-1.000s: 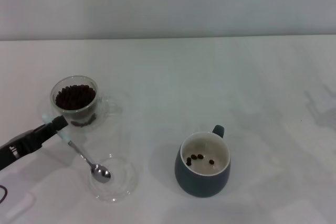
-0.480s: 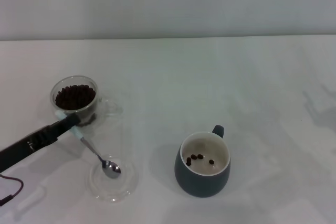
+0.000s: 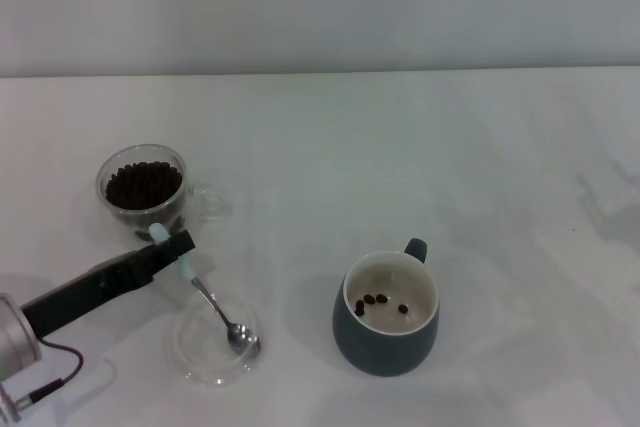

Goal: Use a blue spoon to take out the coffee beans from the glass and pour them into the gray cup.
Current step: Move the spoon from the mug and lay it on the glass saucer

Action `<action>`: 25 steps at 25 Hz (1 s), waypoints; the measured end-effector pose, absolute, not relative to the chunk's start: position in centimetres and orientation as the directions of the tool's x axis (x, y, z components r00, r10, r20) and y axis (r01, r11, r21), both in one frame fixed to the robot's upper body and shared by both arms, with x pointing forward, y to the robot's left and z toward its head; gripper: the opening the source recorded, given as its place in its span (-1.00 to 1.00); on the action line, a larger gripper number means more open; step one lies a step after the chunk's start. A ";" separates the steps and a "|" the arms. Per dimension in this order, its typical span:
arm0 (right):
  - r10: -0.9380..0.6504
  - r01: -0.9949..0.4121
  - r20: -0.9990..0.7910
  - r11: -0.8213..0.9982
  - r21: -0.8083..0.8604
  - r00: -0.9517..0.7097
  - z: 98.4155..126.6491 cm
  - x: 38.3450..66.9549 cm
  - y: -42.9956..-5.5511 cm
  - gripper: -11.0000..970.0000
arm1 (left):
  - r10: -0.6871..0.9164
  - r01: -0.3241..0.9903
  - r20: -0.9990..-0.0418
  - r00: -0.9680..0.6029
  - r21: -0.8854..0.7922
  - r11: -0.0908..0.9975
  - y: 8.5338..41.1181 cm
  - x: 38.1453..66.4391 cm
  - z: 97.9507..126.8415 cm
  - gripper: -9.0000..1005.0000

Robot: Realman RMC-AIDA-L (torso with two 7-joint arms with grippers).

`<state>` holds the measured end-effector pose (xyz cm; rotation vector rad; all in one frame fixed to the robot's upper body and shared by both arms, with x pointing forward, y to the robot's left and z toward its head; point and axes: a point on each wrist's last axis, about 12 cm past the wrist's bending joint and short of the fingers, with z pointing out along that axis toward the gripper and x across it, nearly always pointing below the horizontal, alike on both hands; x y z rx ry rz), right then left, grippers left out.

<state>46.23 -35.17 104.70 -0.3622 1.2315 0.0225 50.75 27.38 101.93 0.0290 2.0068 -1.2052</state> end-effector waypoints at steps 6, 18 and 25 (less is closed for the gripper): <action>-0.177 -0.211 -0.924 0.943 -0.258 0.340 104.7 46.2 -35.2 0.10 | -0.346 0.382 -0.621 -0.704 -0.741 0.553 27.3 50.4 101.6 -0.67; -0.176 -0.220 -0.923 0.940 -0.261 0.342 104.7 46.1 -35.1 0.10 | -0.374 0.352 -0.608 -0.701 -0.750 0.560 27.9 49.7 101.2 -0.50; -0.175 -0.220 -0.923 0.940 -0.261 0.344 104.7 46.1 -35.1 0.10 | -0.401 0.321 -0.597 -0.695 -0.757 0.570 28.5 49.2 100.9 -0.28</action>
